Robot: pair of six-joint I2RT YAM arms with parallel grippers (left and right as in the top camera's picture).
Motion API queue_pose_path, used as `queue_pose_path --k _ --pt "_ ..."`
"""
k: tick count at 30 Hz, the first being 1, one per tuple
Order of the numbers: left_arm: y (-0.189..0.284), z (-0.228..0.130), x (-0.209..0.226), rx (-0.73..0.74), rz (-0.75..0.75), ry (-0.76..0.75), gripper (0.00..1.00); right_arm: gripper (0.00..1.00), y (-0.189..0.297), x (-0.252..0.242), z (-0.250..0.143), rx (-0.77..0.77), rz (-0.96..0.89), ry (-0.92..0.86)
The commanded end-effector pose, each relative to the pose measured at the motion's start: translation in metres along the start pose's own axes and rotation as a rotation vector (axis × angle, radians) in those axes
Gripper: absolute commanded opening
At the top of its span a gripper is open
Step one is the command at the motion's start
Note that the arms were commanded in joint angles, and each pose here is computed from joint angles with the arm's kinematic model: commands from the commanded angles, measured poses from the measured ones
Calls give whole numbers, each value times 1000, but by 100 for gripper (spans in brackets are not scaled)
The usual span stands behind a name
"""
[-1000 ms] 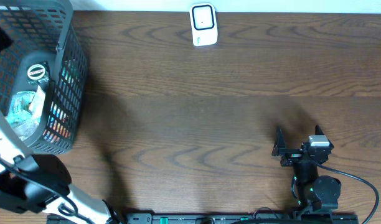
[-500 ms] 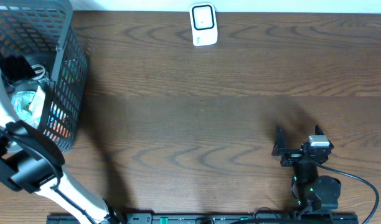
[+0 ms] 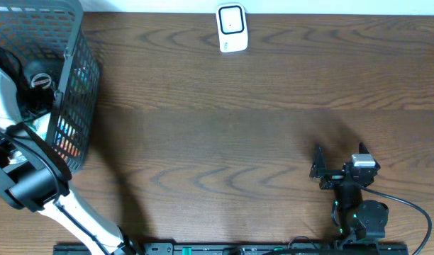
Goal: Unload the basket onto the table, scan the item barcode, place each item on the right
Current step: 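Reach the left gripper into the basket and grasp the yellow snack bag, then carry the yellow bag to the scanner and drop it on the table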
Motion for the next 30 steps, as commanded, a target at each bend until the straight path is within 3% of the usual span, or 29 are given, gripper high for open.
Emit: queue_pose_path --k 1,13,17,20,21,25,30 --pt "-21 -11 -3 42 -9 -24 92 99 0 1 0 0 4 8" --pt "-64 -24 -12 31 -51 -22 91 99 0 1 0 0 4 8" --pt "-67 -27 -12 37 -50 -22 39 99 0 1 0 0 4 8" --pt "-64 -27 -12 34 -51 -22 19 99 0 1 0 0 4 8" --pt "-62 -26 -12 31 -52 -22 8 99 0 1 -1 0 4 8" --pt "-38 -12 -11 -31 -60 40 8 99 0 1 0 0 4 8" --pt "29 22 -9 -231 -111 224 7 99 0 1 0 0 4 8"
Point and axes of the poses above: each gripper's point midway between its finger pads, its own y axis back along the fingers, its own x axis along the line the jaws close on, z = x × y, the point moved 1 cm from there along y, back along the fingers, and after that the axes turned 7 degrees about y, right-handed, at the moved point
